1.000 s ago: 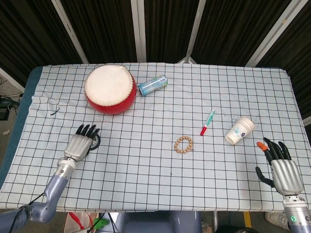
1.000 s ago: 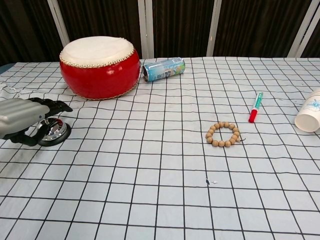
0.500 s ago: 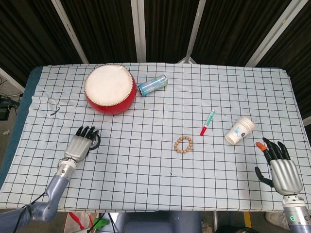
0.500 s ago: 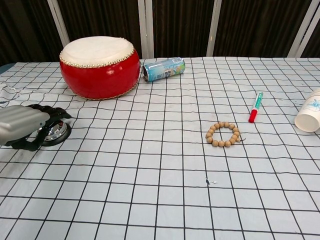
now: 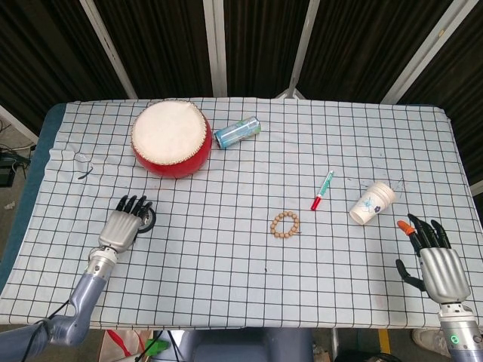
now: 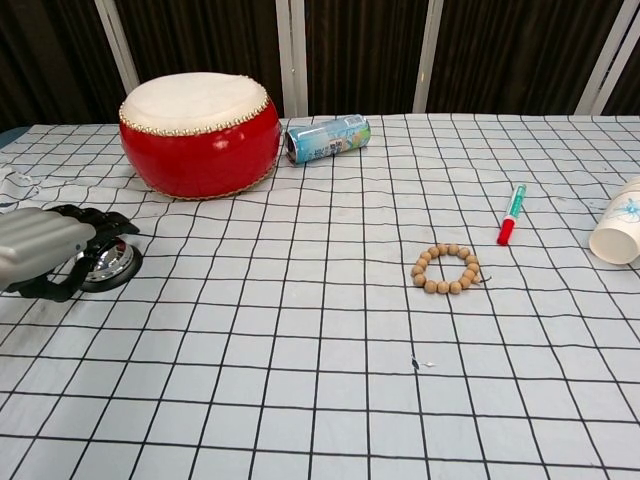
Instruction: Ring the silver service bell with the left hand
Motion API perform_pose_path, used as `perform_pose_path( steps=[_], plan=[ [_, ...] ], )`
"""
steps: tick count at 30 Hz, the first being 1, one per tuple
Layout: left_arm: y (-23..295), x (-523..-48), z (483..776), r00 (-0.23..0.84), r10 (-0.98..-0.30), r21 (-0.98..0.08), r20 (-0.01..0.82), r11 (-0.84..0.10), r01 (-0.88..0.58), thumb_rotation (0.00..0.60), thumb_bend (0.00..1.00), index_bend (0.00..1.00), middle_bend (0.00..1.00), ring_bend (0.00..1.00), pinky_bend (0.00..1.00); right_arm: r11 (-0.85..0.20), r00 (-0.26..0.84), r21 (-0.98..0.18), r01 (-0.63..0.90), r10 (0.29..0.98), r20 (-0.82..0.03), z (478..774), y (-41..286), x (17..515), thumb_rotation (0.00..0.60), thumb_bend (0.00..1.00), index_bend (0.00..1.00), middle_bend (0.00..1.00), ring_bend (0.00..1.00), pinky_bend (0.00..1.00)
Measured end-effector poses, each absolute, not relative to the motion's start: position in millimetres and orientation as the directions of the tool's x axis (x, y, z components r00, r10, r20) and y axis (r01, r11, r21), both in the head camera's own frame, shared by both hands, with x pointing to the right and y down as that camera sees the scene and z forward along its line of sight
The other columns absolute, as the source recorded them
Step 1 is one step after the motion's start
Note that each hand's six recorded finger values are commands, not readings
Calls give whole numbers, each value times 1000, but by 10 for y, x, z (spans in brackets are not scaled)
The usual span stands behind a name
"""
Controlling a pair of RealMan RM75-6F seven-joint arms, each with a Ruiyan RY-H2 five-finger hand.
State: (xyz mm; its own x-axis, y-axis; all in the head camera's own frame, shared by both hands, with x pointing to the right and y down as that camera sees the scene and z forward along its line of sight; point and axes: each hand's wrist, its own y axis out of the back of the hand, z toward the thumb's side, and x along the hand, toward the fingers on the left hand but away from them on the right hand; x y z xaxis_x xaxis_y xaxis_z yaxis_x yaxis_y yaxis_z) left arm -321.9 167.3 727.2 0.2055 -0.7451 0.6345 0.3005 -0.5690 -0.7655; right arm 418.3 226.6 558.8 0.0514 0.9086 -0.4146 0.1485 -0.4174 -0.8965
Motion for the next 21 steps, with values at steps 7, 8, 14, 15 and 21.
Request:
perform_pose_path(
  steps=[7,8,14,15,21],
  plan=[
    [1566,-3220,7032,211,-783,-806,585,-531,261,600,1000,0,0,0,0,-417,51,-896,151,909,-414,5578,2271,4187,600,403,164,83,116,40],
    [1543,-3229,6957,210,-796,-818,568,-518,251,600,1000,0,0,0,0,-416,51,-896,152,909,-414,5577,2271,4189,600,403,164,83,116,40],
    [1553,-3454,6317,176,-885,-898,431,-403,175,600,1000,0,0,0,0,-410,45,-897,163,912,-408,5550,2266,4216,600,403,164,83,116,40],
    [1594,-3545,6184,159,-900,-910,407,-383,159,600,1000,0,0,0,0,-407,48,-898,167,913,-405,5535,2269,4216,600,403,164,83,116,40],
    [2002,-4355,5385,-22,-944,-944,329,-329,33,600,1000,0,0,0,0,-394,68,-899,190,919,-388,5469,2273,4170,600,403,164,83,116,40]
  ],
)
